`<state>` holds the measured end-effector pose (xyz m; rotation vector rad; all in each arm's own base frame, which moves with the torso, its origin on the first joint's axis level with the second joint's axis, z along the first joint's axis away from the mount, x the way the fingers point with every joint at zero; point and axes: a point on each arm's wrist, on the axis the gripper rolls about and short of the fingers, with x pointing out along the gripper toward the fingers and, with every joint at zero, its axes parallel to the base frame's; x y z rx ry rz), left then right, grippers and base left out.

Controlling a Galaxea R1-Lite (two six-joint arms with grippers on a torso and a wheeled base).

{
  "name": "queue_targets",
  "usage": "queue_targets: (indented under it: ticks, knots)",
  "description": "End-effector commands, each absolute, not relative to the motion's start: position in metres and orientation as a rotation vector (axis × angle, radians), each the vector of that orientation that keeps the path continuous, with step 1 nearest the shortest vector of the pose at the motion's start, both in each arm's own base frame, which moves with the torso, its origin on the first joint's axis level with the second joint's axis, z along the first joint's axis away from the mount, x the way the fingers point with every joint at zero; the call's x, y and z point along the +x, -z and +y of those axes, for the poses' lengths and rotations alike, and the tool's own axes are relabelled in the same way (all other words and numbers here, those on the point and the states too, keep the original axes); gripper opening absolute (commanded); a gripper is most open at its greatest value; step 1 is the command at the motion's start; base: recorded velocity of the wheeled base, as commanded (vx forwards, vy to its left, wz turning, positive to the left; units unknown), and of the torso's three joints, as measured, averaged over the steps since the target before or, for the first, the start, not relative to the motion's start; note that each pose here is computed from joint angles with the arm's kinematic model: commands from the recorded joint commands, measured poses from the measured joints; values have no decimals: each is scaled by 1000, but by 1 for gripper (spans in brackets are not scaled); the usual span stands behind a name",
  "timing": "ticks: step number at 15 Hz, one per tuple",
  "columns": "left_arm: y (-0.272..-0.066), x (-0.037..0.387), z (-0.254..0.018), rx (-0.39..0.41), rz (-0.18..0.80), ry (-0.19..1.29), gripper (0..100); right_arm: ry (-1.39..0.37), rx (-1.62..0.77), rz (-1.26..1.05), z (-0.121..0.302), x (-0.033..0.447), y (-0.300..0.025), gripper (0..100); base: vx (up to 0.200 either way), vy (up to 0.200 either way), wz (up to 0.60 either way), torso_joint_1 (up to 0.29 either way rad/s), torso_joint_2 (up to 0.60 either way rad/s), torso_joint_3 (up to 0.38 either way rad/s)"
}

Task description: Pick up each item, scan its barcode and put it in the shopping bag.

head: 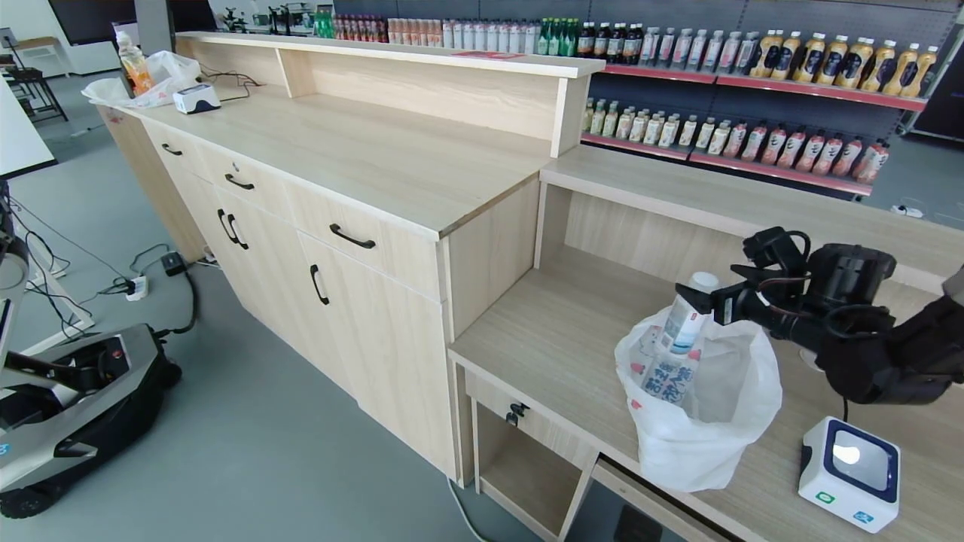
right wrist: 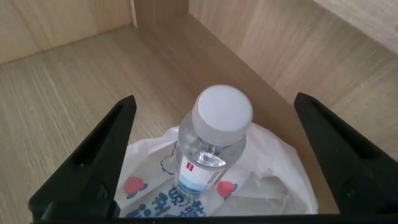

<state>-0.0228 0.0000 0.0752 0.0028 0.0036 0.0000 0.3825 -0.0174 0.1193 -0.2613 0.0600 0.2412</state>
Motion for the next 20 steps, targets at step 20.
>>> queue_targets:
  ticks: [20]
  knots:
    - [-75,-23,0,3,3,0,100,203,-127,362,-124,212,-127,100,0,0,-360,0,1,2]
